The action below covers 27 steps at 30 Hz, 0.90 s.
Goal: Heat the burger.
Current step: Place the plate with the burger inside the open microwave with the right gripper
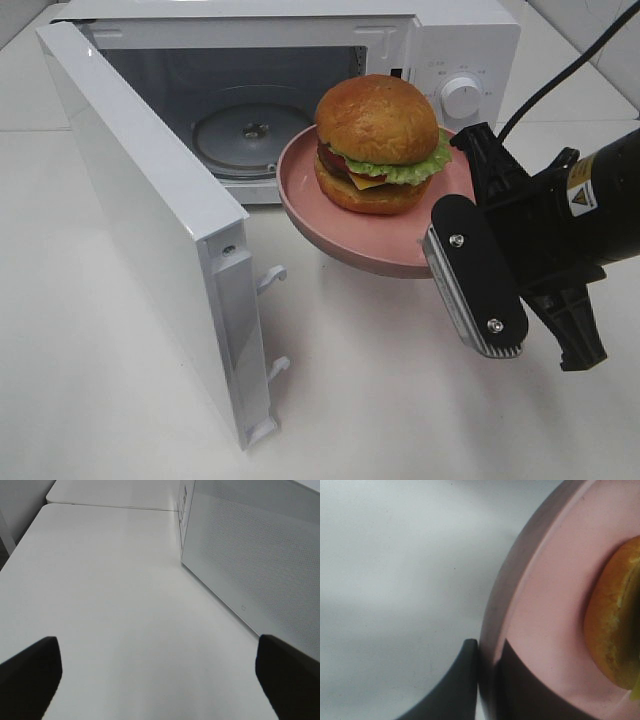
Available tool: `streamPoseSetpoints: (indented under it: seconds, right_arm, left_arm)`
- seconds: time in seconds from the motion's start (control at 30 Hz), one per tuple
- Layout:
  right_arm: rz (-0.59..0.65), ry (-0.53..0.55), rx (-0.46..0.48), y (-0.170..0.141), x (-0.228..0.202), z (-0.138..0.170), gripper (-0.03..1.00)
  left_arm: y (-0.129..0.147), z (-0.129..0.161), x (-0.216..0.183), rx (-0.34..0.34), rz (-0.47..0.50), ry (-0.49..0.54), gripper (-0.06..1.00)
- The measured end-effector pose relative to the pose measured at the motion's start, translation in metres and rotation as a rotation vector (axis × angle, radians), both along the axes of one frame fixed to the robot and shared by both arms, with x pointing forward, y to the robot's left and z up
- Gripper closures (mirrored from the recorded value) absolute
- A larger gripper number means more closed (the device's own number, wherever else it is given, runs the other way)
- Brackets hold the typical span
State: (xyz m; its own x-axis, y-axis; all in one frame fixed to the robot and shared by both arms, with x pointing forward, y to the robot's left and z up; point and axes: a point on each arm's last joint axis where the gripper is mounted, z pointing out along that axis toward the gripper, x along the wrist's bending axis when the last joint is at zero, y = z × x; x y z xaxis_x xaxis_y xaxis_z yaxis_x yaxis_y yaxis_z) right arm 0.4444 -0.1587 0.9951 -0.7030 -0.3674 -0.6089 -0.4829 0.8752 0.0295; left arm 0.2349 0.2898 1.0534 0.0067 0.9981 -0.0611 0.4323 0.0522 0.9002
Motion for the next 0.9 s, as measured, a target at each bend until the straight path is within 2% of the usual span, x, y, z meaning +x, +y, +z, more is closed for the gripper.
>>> streamPoseSetpoints:
  seconds: [0.2,0.43,0.6,0.9]
  right_arm:
    - [0.049,0.006,-0.028,0.005,0.005,-0.011,0.92]
    - [0.05,0.018,-0.033,0.011,0.013,-0.017,0.92]
    - [0.079,-0.021,-0.025,0.024,0.029,-0.014,0.92]
    - [0.113,-0.021,-0.031,0.043,0.042,-0.02,0.92]
  left_arm:
    - [0.0,0.0,0.0,0.0,0.0,0.0,-0.03]
    - [0.0,0.0,0.0,0.0,0.0,0.0,-0.03]
    - [0.0,0.0,0.0,0.0,0.0,0.0,-0.03]
    - [0.0,0.0,0.0,0.0,0.0,0.0,-0.03]
